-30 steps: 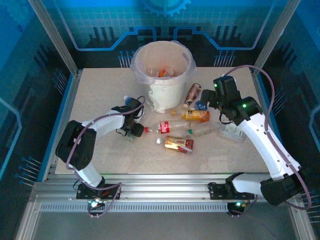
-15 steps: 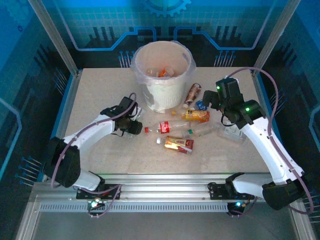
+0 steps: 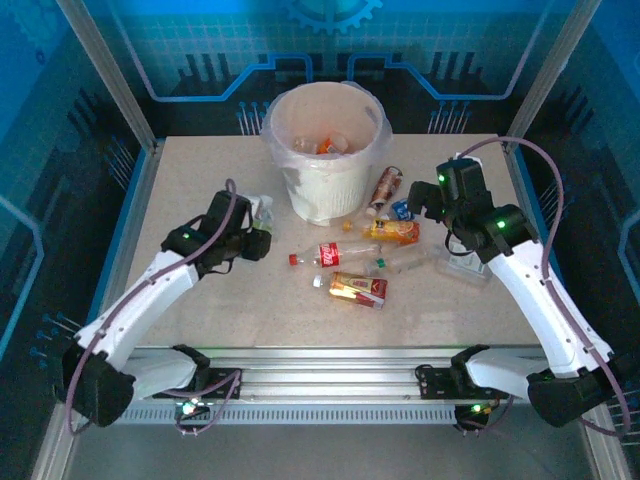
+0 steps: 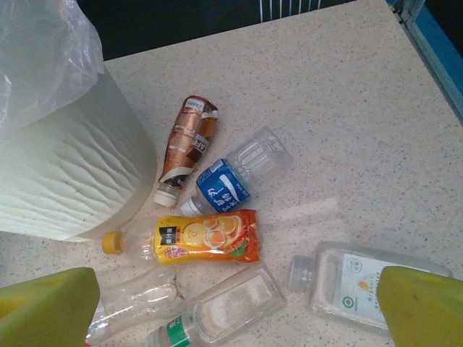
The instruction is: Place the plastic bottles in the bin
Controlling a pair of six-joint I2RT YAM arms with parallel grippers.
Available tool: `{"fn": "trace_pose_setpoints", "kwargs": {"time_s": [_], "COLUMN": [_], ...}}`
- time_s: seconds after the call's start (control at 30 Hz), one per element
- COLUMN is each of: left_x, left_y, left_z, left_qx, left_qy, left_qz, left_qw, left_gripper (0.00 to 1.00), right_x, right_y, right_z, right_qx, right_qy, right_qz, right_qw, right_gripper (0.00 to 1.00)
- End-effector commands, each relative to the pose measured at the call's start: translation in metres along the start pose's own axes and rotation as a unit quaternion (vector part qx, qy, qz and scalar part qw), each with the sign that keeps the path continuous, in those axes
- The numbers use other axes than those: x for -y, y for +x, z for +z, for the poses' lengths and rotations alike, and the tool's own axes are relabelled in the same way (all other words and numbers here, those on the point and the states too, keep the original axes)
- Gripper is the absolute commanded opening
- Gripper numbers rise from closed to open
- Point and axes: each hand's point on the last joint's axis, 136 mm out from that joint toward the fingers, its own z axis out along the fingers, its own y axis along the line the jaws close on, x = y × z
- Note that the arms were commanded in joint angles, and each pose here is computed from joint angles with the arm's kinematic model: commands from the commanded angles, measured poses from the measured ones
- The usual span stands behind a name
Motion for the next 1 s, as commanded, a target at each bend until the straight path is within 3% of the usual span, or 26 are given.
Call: {"fn": "trace_pose_setpoints", "kwargs": {"time_s": [0.0, 0.3, 0.57, 0.97], "left_x": [-0.014, -0.011, 0.008, 0.044], "left_y": [-0.032, -0.107, -0.184, -0.281], "left_z": [-0.038, -0.107, -0.141, -0.114], "left_qx": [0.069, 0.216, 0.308, 0.332], "left_qy": [-0.028, -0.015, 0.015, 0.073], "left_qz": [-0.037, -0.054, -0.037, -0.019], "left_qw": [0.997, 0.975, 0.951, 0.940], "left_gripper": [0.38, 0.38, 0.38, 0.39], "right_x": [0.011, 0.013, 0.014, 0.012], "right_y": [0.000, 0.001, 0.004, 0.009], "right_z": [-0.002, -0.001, 0.001, 0.008], "right_qx": [0.007, 0.007, 0.003, -0.007], "right_qy": [0.017, 0.022, 0.026, 0.026], "right_qz": [0.007, 0.003, 0.000, 0.005], "right_qw": [1.000, 1.000, 1.000, 1.000], "right_gripper": [1.00, 1.00, 1.00, 1.00]}}
